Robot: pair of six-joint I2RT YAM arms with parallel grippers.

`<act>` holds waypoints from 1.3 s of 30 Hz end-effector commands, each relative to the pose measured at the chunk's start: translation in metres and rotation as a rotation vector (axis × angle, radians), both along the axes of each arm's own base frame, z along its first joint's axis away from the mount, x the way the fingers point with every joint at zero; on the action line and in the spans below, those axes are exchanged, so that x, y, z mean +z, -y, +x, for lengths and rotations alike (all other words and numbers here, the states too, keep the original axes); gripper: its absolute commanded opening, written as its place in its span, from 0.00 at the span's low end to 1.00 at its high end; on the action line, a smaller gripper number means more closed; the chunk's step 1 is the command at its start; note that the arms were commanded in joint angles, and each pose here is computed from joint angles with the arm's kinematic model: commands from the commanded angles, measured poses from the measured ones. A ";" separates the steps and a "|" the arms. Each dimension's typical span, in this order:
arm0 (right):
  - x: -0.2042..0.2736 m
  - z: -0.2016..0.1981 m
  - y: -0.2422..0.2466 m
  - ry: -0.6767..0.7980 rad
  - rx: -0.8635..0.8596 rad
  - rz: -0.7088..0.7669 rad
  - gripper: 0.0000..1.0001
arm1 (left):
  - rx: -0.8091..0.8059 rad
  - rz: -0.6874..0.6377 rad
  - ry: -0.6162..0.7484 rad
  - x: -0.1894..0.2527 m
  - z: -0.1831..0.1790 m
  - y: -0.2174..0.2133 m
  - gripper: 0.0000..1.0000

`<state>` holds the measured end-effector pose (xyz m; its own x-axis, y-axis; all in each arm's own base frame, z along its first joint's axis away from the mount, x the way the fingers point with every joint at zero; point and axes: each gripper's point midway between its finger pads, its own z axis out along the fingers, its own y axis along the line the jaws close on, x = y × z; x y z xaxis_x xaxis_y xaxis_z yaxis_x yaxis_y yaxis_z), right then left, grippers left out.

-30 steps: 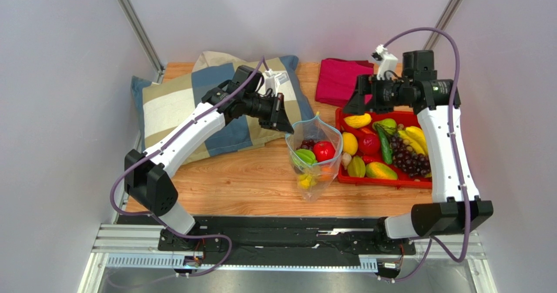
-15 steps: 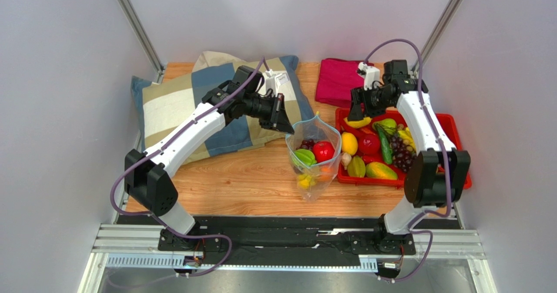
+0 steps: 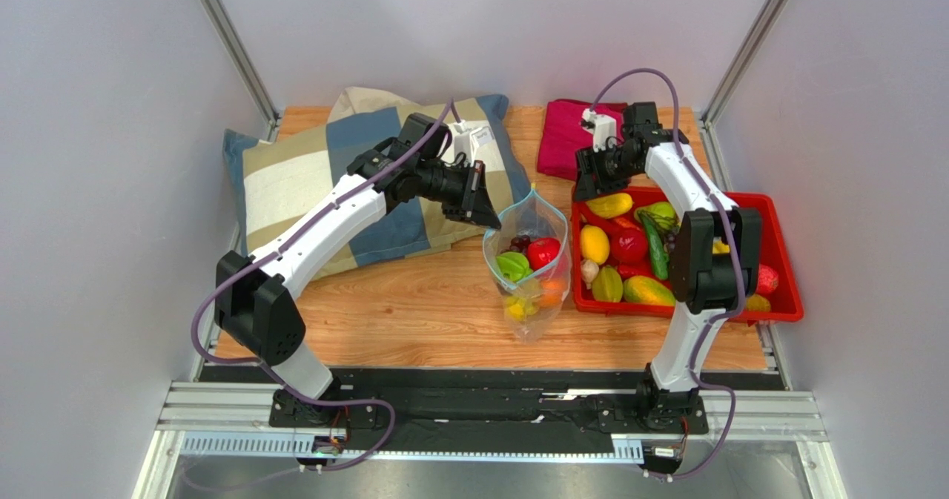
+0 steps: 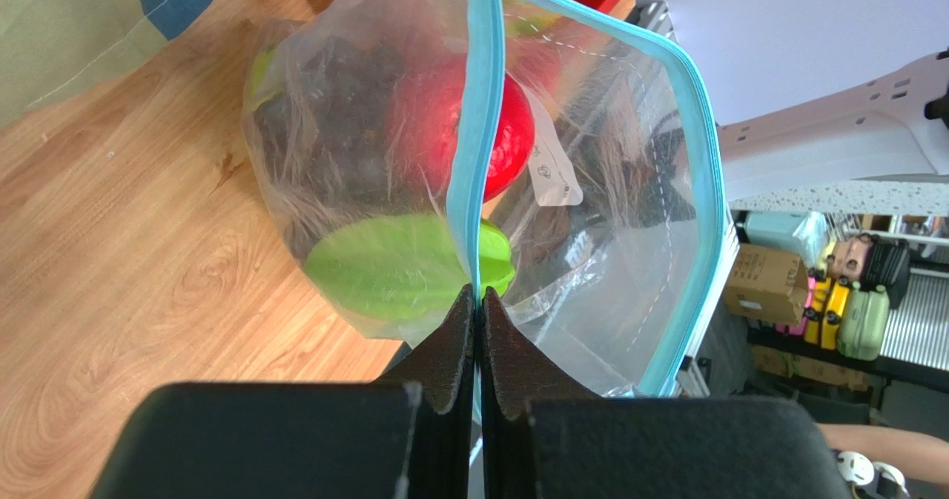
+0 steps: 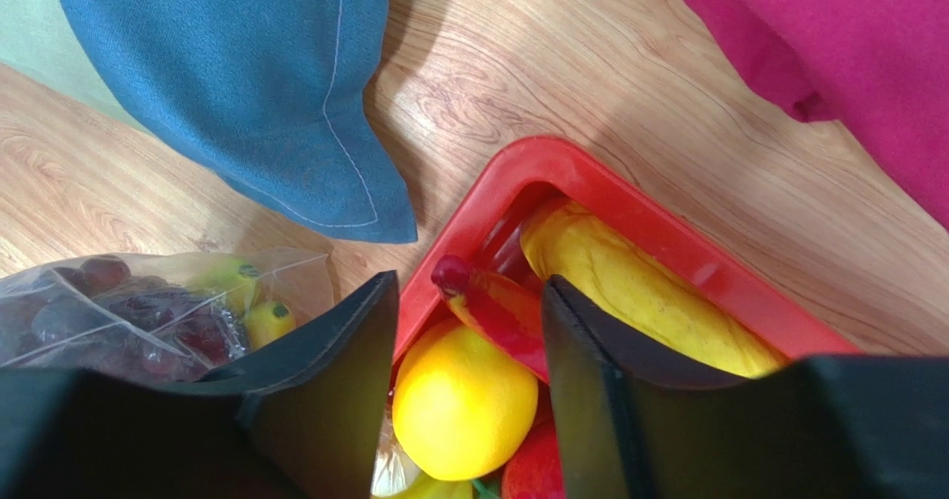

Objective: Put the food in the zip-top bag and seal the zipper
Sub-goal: Pick up the fake vegetable from the bin, then place the fake vegetable in the zipper food storage bag.

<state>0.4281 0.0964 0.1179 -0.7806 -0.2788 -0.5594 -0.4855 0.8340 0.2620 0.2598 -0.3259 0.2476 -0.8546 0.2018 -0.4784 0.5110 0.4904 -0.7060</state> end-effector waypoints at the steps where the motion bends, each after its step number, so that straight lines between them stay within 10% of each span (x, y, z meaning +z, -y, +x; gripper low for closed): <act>1: 0.008 0.018 -0.010 0.072 0.036 0.032 0.49 | -0.020 -0.029 0.040 0.012 0.005 0.004 0.00; 14: 0.038 -0.007 -0.008 0.062 0.021 0.069 0.00 | -0.019 -0.025 0.066 0.019 0.008 0.004 0.00; 26: 0.183 -0.048 -0.008 0.177 -0.109 0.313 0.00 | -0.017 -0.048 0.100 0.033 0.004 0.002 0.00; 39: 0.335 -0.129 -0.083 0.102 -0.190 0.938 0.00 | 0.044 -0.045 0.077 0.029 0.008 0.007 0.00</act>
<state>0.3193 0.1456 0.3942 -0.6922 0.3621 -0.6243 -0.3886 0.5419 0.7452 0.2685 -0.3304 0.2482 -0.8515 0.1870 -0.4898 0.5097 0.5140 -0.6899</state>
